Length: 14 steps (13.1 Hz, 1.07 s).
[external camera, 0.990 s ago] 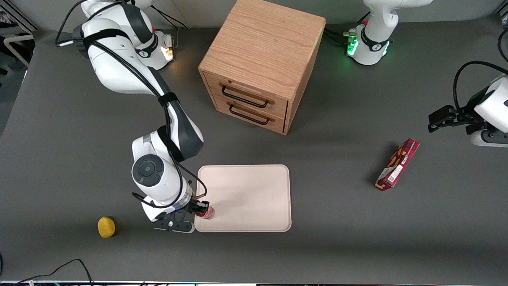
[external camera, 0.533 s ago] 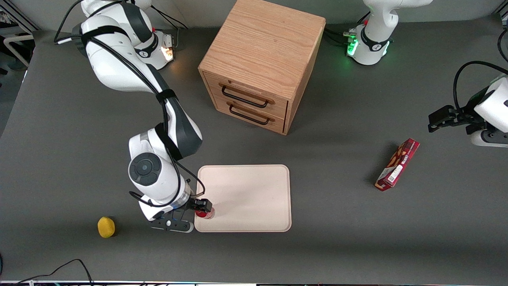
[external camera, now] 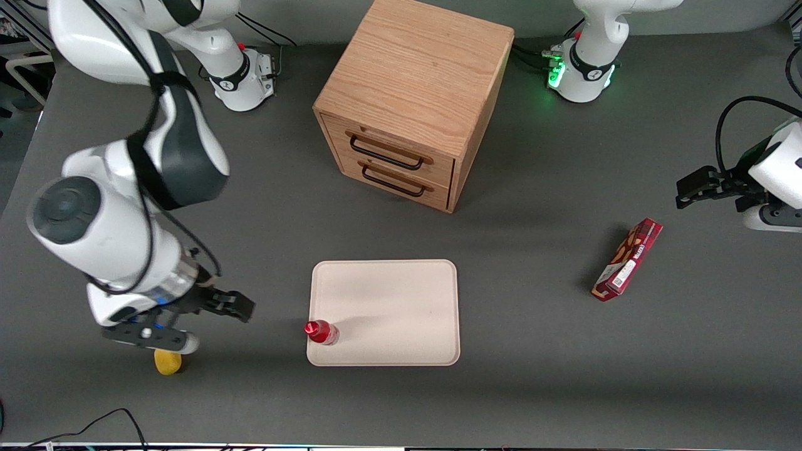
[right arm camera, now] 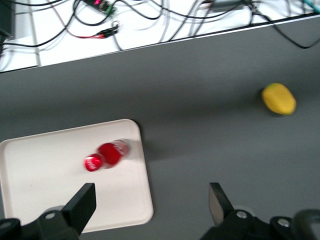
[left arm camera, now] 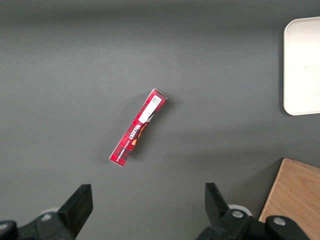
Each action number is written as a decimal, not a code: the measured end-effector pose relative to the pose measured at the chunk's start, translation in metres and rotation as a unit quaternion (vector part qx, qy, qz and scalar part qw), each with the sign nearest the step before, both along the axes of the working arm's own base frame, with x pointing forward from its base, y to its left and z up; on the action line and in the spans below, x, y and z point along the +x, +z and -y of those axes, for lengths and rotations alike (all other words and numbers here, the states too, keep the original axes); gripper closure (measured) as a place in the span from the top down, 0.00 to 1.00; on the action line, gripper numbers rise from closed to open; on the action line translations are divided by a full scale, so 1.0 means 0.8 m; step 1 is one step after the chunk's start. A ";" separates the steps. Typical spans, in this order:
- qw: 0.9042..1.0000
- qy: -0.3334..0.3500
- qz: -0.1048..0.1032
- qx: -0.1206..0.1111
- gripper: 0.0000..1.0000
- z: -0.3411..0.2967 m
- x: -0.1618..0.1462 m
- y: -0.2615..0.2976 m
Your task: Place coke bottle on tray
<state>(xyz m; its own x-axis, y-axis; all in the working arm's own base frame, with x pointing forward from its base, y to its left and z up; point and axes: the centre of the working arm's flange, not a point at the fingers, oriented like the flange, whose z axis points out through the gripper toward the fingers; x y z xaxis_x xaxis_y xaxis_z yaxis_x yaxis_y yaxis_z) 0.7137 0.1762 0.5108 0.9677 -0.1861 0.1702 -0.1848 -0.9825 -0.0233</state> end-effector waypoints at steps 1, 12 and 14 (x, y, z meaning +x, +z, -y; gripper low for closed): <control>1.000 0.006 0.006 0.000 1.00 0.025 -0.008 0.003; 0.998 -0.058 -0.006 0.017 1.00 0.226 -0.134 0.101; 0.998 -0.058 -0.010 0.016 1.00 0.237 -0.142 0.119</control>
<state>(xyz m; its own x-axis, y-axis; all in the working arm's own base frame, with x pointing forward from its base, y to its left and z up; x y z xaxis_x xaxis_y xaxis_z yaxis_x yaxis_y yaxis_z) 0.6003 -0.0137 0.6061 0.9423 -0.3024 0.1436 -0.2984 -0.9532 -0.0490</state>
